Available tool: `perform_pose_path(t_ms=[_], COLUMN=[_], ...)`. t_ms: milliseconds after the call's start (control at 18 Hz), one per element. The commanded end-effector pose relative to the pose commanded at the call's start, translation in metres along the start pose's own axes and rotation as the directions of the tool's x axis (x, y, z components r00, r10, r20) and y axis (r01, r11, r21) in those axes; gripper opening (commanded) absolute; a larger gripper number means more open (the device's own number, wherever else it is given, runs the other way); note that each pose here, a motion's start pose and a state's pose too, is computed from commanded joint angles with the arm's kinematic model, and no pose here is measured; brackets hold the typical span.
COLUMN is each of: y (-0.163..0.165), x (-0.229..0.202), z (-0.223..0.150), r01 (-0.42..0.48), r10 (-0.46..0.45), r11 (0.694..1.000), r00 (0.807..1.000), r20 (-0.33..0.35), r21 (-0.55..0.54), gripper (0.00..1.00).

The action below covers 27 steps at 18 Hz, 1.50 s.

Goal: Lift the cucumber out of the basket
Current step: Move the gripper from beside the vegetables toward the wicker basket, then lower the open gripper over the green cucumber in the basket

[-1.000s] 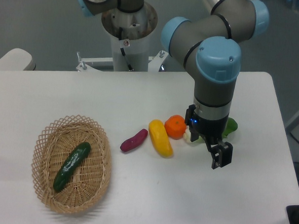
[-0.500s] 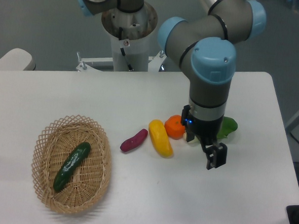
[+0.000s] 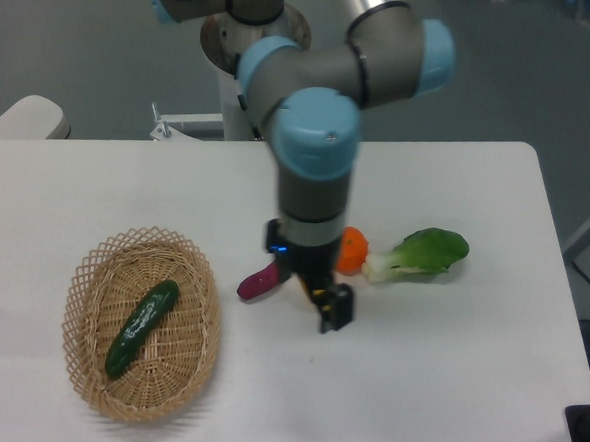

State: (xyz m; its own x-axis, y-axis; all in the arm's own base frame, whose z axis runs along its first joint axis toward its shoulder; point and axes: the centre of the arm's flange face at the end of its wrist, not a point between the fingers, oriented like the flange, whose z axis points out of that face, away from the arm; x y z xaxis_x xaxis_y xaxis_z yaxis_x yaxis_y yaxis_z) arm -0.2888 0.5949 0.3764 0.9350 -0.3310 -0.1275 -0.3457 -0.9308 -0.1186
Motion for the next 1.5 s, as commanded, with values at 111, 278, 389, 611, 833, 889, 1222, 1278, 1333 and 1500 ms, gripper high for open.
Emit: perform_pose_path(t_ms=[111,278,389,611,833,889,1222,1278,1333,1500], y=[-0.013,-0.034,-0.05,-0.063,-0.071,-0.075,-0.079,-0.079,-0.079,-0.078], x=[0.025,0.061,0.079,0.1,0.104,0.106,0.114,0.112,0.112,0.115], z=[0.011,0.039,0.062,0.092,0.118,0.123,0.151,0.151,0.152,0.157], r01=[0.067,0.236,0.242,0.286,0.365,0.383,0.363,0.362,0.355,0.342], r10=[-0.067,-0.238,-0.245,-0.292,-0.372,-0.388,-0.371,-0.369,-0.361,-0.35], r11=[0.998,0.971,0.969,0.955,0.927,0.921,0.925,0.926,0.928,0.932], r00=[0.997,0.97,0.967,0.953,0.925,0.919,0.927,0.928,0.931,0.935], r20=[-0.026,-0.057,-0.065,-0.083,-0.077,-0.072,-0.06,-0.051,-0.047,-0.052], r21=[-0.011,-0.04,-0.049,-0.077,-0.084,-0.077,-0.109,-0.111,-0.113,-0.122], gripper=[1.0,1.0,1.0,1.0,1.0,1.0,1.0,1.0,1.0,1.0])
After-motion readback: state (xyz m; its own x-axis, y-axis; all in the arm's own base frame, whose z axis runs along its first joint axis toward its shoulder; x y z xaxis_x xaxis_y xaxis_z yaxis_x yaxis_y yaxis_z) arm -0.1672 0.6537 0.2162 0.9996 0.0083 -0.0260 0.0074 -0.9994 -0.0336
